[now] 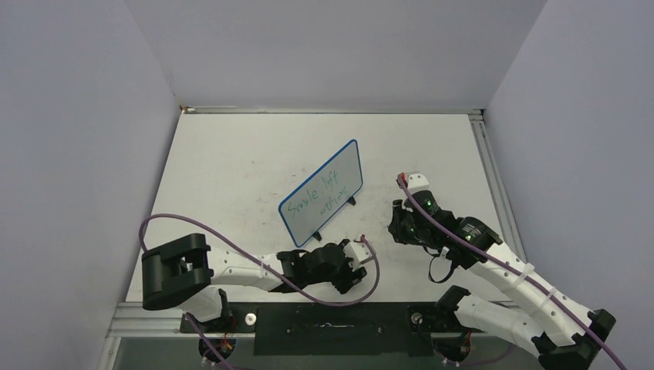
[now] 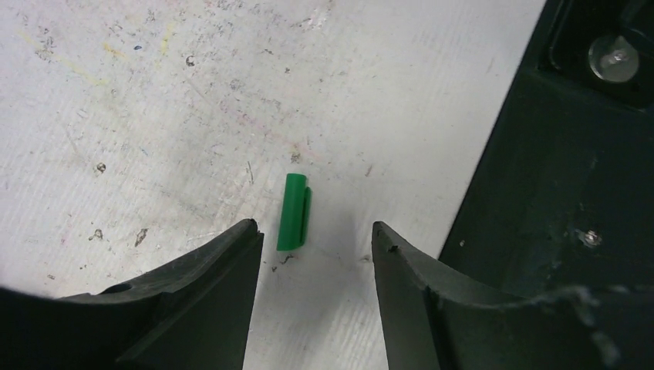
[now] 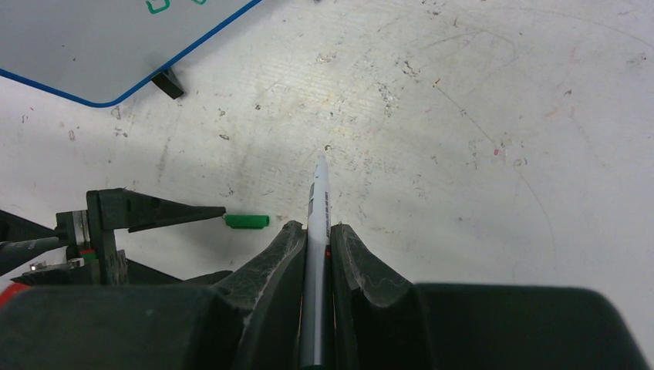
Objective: Write a sentence on the whiteboard
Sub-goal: Close the whiteboard marker at the center of the board.
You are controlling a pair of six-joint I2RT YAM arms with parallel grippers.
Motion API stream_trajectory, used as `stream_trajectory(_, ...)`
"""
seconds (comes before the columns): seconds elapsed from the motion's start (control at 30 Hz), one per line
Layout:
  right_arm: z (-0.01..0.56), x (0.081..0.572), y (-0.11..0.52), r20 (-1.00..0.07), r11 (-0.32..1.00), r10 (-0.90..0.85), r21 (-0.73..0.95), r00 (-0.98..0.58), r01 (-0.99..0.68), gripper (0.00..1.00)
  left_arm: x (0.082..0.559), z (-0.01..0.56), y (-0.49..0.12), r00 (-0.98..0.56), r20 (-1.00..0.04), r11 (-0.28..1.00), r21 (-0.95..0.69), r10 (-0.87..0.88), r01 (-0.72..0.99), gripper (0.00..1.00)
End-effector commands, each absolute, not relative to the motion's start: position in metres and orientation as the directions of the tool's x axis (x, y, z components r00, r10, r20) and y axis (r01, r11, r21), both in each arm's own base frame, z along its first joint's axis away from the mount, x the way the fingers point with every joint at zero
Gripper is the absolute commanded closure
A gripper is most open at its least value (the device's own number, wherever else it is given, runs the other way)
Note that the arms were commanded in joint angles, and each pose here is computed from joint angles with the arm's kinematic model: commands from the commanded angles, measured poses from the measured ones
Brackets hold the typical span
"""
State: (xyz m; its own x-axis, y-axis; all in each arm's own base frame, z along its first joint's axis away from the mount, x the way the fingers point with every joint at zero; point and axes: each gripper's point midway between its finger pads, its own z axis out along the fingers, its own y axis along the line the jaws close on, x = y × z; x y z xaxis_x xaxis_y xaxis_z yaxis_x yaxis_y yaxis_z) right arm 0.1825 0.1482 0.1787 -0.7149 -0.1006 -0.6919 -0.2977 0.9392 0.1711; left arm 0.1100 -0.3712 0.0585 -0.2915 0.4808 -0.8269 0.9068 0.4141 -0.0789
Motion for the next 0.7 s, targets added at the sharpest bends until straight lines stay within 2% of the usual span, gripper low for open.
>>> stream_trajectory(0.0,0.192,0.198,0.153,-0.727,0.946,-0.055,0.181,-0.685,-0.269,0.95,0.124,0.066,-0.389,-0.266,-0.859,0.448,-0.047,0.439,0.893,0.49)
stream_trajectory(0.17,0.197,0.200,0.150,-0.733,0.951,-0.047,0.175,-0.678,-0.256,0.94,0.126,0.053,-0.391,-0.261,-0.845,0.454,-0.025,0.466,0.891,0.54)
stream_trajectory(0.43,0.213,0.202,0.153,-0.754,0.942,-0.042,0.189,-0.656,-0.278,0.94,0.124,0.035,-0.386,-0.232,-0.823,0.455,0.037,0.519,0.890,0.72)
stream_trajectory(0.67,0.218,0.200,0.157,-0.744,0.932,-0.087,0.174,-0.662,-0.318,0.93,0.111,0.012,-0.372,-0.222,-0.788,0.413,0.046,0.574,0.909,1.00)
